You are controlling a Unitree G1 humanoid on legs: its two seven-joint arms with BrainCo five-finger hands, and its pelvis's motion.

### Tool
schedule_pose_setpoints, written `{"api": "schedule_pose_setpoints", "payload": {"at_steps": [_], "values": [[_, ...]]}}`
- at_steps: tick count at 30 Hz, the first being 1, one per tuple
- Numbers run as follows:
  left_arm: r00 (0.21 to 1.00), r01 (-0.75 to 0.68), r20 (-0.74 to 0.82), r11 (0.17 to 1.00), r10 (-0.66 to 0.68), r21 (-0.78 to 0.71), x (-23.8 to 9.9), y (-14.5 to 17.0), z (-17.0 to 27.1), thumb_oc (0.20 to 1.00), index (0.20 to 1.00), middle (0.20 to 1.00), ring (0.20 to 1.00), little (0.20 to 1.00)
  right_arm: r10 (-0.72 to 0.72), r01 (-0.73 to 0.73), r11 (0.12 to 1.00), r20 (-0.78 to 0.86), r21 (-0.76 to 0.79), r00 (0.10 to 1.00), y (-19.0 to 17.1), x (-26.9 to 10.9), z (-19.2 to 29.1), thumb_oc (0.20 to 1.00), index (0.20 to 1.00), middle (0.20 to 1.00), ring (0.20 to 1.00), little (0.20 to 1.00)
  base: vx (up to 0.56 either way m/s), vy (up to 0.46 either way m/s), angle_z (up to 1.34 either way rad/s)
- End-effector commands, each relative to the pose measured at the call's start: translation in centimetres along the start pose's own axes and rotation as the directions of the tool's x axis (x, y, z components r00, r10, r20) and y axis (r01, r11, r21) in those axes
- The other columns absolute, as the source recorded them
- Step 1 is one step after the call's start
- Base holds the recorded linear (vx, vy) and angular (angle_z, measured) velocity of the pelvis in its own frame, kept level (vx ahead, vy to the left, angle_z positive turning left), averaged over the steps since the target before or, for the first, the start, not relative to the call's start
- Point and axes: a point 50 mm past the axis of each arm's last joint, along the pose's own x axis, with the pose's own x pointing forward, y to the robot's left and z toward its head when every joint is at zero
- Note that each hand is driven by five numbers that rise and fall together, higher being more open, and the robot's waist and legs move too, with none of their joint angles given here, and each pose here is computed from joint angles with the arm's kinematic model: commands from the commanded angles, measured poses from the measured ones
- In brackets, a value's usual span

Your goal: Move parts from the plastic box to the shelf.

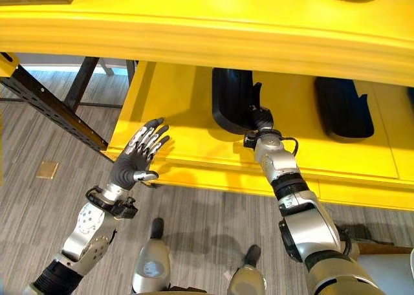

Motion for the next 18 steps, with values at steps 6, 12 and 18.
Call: {"api": "schedule_pose_setpoints", "payload": {"at_steps": [6,12,18], "values": [[0.987,0.03,0.161,0.999,-0.024,-0.033,1.4,-1.3,3.2,1.0,1.0,1.0,1.0,1.0,-0.143,0.155,0.987,0.237,-0.034,0.961,-1.8,0.7,7.2,0.2,0.2,0.2,0.2,0.2,-0.04,0.001,0.0],[0.983,0.033,0.179,0.999,-0.031,-0.006,2.2,-1.3,3.5,1.0,1.0,1.0,1.0,1.0,-0.217,0.258,0.959,0.288,-0.114,0.933,-2.6,1.0,9.2,0.2,0.2,0.2,0.2,0.2,-0.04,-0.012,0.02],[0.979,0.047,0.197,0.999,-0.049,0.012,3.1,-1.6,3.9,1.0,1.0,1.0,1.0,1.0,-0.271,0.368,0.909,0.392,-0.196,0.879,-2.7,0.8,11.5,0.2,0.2,0.2,0.2,0.2,-0.04,-0.04,0.0]]}}
